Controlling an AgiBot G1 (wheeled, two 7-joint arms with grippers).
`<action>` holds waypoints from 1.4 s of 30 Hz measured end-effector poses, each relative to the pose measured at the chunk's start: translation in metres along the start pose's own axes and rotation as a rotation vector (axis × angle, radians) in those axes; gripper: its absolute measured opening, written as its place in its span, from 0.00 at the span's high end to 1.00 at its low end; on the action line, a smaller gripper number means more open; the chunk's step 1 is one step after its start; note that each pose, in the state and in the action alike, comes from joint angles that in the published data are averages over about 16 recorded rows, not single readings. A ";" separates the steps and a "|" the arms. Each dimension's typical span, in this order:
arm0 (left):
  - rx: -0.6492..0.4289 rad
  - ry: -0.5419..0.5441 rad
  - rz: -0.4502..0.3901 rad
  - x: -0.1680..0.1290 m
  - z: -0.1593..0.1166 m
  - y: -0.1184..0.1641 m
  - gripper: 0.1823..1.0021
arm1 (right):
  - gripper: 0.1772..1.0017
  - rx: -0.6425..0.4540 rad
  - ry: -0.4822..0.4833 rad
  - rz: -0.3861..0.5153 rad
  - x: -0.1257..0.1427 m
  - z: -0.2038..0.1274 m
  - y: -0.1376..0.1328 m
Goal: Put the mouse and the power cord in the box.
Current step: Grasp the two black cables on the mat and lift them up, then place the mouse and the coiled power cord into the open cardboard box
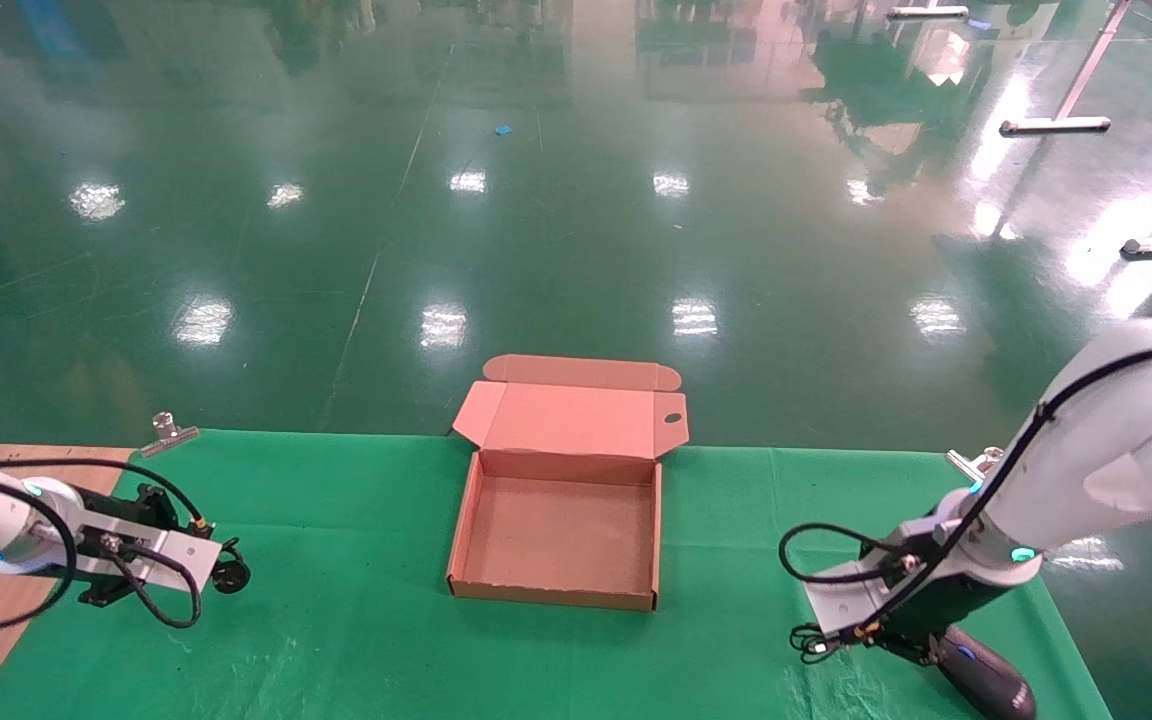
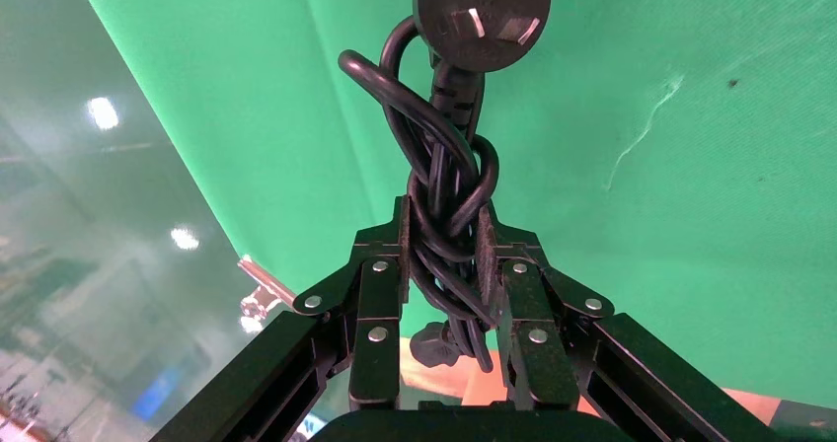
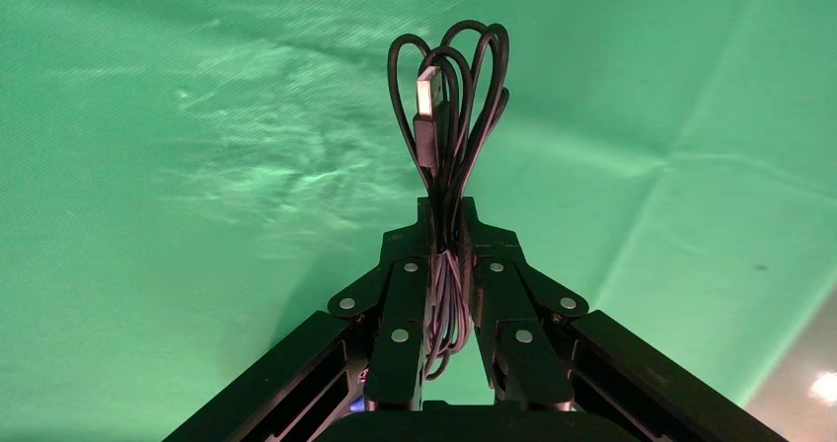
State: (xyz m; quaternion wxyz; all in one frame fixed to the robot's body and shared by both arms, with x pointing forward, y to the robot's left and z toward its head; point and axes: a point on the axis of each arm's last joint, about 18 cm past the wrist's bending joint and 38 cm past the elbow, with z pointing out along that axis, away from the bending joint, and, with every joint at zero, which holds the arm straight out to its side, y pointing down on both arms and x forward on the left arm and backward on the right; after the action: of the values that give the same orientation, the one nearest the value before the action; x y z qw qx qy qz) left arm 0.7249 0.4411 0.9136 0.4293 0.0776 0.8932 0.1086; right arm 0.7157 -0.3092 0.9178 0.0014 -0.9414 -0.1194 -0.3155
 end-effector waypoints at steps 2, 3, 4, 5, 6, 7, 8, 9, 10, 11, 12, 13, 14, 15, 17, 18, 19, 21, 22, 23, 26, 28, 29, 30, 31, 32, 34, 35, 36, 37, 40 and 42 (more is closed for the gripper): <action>0.018 0.004 -0.002 -0.004 -0.006 -0.001 0.84 | 0.95 0.006 0.008 -0.005 0.005 -0.008 -0.002; 0.028 0.006 -0.003 -0.006 -0.009 -0.001 0.84 | 0.95 0.009 0.013 -0.008 0.008 -0.013 -0.003; 0.040 0.008 -0.004 -0.008 -0.012 -0.002 0.84 | 0.95 0.012 0.017 -0.011 0.011 -0.018 -0.004; 0.052 0.012 -0.004 -0.010 -0.016 -0.003 0.84 | 0.95 0.015 0.022 -0.014 0.014 -0.023 -0.005; 0.066 0.015 -0.004 -0.013 -0.020 -0.004 0.84 | 0.95 0.018 0.027 -0.017 0.018 -0.028 -0.006; 0.080 0.020 -0.003 -0.015 -0.024 -0.006 0.84 | 0.95 0.021 0.033 -0.021 0.021 -0.033 -0.008; 0.096 0.025 -0.003 -0.017 -0.028 -0.007 0.84 | 0.95 0.024 0.038 -0.025 0.024 -0.039 -0.009; 0.113 0.031 -0.002 -0.019 -0.033 -0.009 0.84 | 0.95 0.028 0.043 -0.029 0.027 -0.044 -0.011; 0.131 0.037 -0.001 -0.021 -0.038 -0.010 0.84 | 0.95 0.031 0.049 -0.033 0.031 -0.050 -0.013; 0.149 0.044 0.001 -0.023 -0.043 -0.012 0.84 | 0.95 0.034 0.055 -0.038 0.034 -0.057 -0.015; 0.167 0.050 0.004 -0.025 -0.048 -0.014 0.84 | 0.95 0.038 0.061 -0.043 0.038 -0.063 -0.018; 0.185 0.055 0.007 -0.028 -0.054 -0.016 0.84 | 0.95 0.041 0.067 -0.048 0.041 -0.069 -0.020; 0.203 0.060 0.011 -0.030 -0.059 -0.018 0.84 | 0.95 0.044 0.074 -0.053 0.045 -0.076 -0.023; 0.220 0.065 0.015 -0.033 -0.065 -0.020 0.84 | 0.95 0.048 0.081 -0.059 0.049 -0.083 -0.026; 0.254 0.071 0.024 -0.039 -0.078 -0.023 0.85 | 0.95 0.054 0.096 -0.070 0.056 -0.096 -0.033; 0.270 0.074 0.029 -0.042 -0.084 -0.025 0.85 | 0.95 0.057 0.104 -0.076 0.059 -0.103 -0.037; 0.286 0.075 0.035 -0.045 -0.090 -0.027 0.85 | 0.95 0.060 0.112 -0.082 0.062 -0.110 -0.042; 0.314 0.074 0.047 -0.052 -0.103 -0.031 0.85 | 0.95 0.064 0.130 -0.096 0.069 -0.123 -0.051; 0.327 0.072 0.053 -0.056 -0.109 -0.033 0.85 | 0.95 0.066 0.140 -0.103 0.072 -0.130 -0.056; 0.339 0.069 0.060 -0.060 -0.115 -0.035 0.85 | 0.95 0.067 0.150 -0.109 0.075 -0.136 -0.061; 0.364 0.049 0.081 -0.074 -0.131 -0.043 0.85 | 0.95 0.071 0.185 -0.128 0.084 -0.153 -0.077; 0.379 0.029 0.096 -0.084 -0.140 -0.050 0.85 | 0.95 0.072 0.210 -0.140 0.089 -0.163 -0.088; 0.385 0.019 0.103 -0.090 -0.144 -0.053 0.85 | 0.95 0.073 0.223 -0.145 0.092 -0.168 -0.093; 0.391 0.008 0.111 -0.095 -0.148 -0.057 0.85 | 0.95 0.073 0.236 -0.150 0.094 -0.172 -0.098; 0.396 -0.003 0.119 -0.101 -0.151 -0.062 0.85 | 0.95 0.074 0.249 -0.155 0.097 -0.176 -0.104; 0.401 -0.014 0.127 -0.106 -0.155 -0.066 0.85 | 0.95 0.075 0.262 -0.159 0.099 -0.179 -0.109; 0.410 -0.037 0.144 -0.117 -0.160 -0.076 0.85 | 0.95 0.077 0.287 -0.167 0.104 -0.185 -0.118; 0.413 -0.048 0.152 -0.122 -0.163 -0.081 0.85 | 0.95 0.078 0.299 -0.170 0.106 -0.187 -0.122; 0.417 -0.059 0.160 -0.127 -0.165 -0.087 0.85 | 0.95 0.079 0.311 -0.173 0.108 -0.188 -0.126; 0.420 -0.070 0.168 -0.132 -0.166 -0.092 0.85 | 0.95 0.080 0.323 -0.176 0.110 -0.190 -0.130; 0.427 -0.102 0.188 -0.144 -0.169 -0.108 0.85 | 0.95 0.084 0.353 -0.184 0.117 -0.191 -0.139; 0.431 -0.122 0.199 -0.151 -0.169 -0.117 0.85 | 0.95 0.086 0.370 -0.190 0.120 -0.190 -0.143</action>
State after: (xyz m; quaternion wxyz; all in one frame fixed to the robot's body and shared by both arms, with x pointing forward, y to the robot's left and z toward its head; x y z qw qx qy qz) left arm 0.6805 0.2717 1.0987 0.4432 0.2614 0.8562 -0.0474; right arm 0.6634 -0.1580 1.1309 0.0337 -0.8510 -0.2184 -0.4765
